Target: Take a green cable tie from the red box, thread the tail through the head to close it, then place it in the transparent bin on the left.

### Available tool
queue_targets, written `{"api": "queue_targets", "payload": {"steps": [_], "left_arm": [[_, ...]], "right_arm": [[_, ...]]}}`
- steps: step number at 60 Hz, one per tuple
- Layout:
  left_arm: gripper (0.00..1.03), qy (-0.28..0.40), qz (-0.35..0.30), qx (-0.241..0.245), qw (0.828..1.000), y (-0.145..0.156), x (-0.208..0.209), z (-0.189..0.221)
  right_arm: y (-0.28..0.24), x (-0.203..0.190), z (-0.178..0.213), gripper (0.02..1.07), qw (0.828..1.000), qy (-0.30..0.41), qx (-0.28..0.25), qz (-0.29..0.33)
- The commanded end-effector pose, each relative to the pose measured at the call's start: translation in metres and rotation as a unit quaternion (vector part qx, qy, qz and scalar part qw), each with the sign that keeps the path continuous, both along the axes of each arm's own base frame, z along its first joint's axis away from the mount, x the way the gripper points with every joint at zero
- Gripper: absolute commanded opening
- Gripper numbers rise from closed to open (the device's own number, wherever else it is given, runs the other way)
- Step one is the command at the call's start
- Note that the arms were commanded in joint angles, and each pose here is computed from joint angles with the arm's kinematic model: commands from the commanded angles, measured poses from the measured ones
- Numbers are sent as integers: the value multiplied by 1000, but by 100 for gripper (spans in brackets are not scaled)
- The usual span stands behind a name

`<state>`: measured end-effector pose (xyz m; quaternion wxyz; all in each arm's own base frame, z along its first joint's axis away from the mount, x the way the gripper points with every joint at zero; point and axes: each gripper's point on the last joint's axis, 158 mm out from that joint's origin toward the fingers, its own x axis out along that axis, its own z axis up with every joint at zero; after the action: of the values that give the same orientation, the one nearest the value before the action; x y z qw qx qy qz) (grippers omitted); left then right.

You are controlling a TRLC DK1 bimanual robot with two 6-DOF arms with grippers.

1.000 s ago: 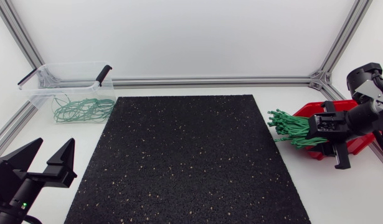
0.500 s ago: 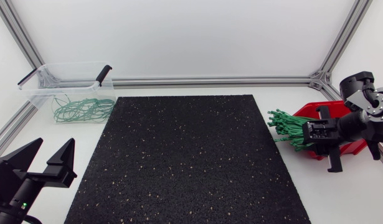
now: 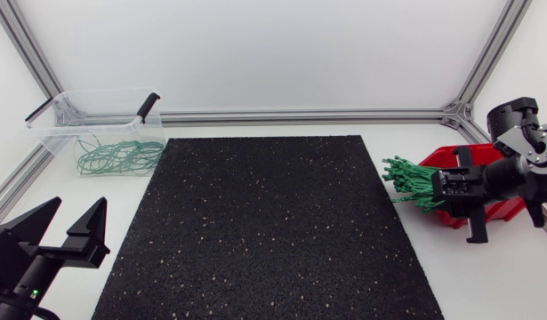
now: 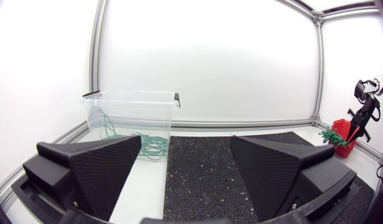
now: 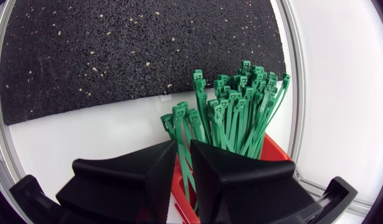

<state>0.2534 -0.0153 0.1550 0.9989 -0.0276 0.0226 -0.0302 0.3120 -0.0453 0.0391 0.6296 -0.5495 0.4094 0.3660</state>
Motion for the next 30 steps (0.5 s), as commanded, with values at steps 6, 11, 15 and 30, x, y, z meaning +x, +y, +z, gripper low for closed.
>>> {"api": "queue_targets", "payload": {"steps": [6,11,15,30], "left_arm": [[100,27,1,-8,1000,0,1,-23],[100,27,1,-8,1000,0,1,-23],[100,27,1,-8,1000,0,1,-23],[100,27,1,-8,1000,0,1,-23]], "right_arm": [[8,-13,-12,18,1000,21,1,1],[7,-13,-10,18,1000,18,1,1],[7,-12,-8,17,1000,16,-1,0],[6,-10,0,12,1000,11,0,-6]]}}
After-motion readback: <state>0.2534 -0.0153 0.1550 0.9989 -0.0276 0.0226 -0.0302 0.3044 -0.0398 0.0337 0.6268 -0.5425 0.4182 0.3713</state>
